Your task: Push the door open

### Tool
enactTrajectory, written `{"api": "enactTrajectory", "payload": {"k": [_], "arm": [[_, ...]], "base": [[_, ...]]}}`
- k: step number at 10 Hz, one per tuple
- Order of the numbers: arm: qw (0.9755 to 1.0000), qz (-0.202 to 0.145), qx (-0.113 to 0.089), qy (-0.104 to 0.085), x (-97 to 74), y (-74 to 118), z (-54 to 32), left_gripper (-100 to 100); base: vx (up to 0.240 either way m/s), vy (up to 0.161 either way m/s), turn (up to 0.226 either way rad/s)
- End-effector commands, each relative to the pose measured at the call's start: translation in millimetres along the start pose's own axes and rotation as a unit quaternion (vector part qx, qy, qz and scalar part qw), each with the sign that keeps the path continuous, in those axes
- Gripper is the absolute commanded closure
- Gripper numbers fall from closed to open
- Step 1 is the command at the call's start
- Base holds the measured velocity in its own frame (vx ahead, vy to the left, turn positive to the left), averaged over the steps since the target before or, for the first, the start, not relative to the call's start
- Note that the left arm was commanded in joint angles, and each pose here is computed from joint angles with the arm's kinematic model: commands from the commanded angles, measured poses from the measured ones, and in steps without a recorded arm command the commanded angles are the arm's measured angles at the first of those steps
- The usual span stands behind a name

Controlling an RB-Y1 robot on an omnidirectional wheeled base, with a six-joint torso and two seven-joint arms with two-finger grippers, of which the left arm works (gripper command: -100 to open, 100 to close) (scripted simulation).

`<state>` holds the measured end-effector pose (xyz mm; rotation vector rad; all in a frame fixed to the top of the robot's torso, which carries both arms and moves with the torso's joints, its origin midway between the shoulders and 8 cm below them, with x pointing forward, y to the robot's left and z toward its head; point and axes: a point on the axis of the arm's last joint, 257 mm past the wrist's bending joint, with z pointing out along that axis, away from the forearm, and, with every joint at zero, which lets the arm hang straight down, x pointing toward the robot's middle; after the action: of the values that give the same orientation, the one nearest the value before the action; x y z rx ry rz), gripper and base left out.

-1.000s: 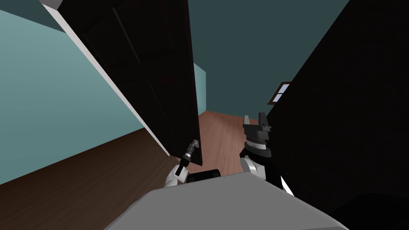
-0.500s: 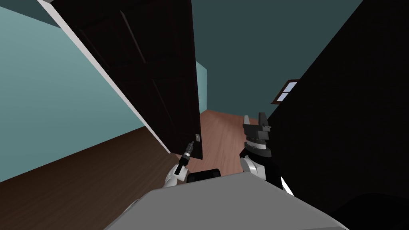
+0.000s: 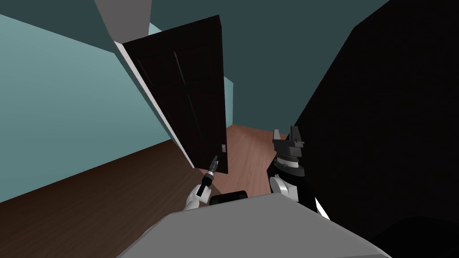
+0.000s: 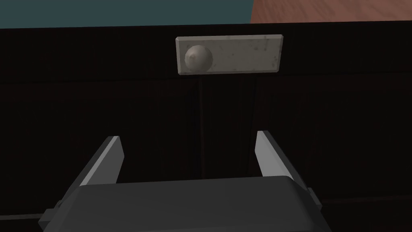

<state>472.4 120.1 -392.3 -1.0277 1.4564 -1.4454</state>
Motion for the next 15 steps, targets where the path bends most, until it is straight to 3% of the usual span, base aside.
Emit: {"api": "enactTrajectory", "payload": {"k": [1,11,12,15], "arm": [[1.0000,0.002,0.000,-0.002,-2.8,0.2,-1.0,-100],[0.9999,0.002,0.006,-0.013,-5.4,-0.5,-3.6,-100],[0.9999,0.002,0.006,-0.013,-5.4,-0.5,-3.6,100],[0.9999,0.002,0.006,-0.013,-5.4,-0.5,-3.6,100]], "base": [[0.094,-0.047,-0.038],[0.188,-0.068,-0.020],[-0.020,0.005,-0.015],[-0.020,0.010,-0.007]]}}
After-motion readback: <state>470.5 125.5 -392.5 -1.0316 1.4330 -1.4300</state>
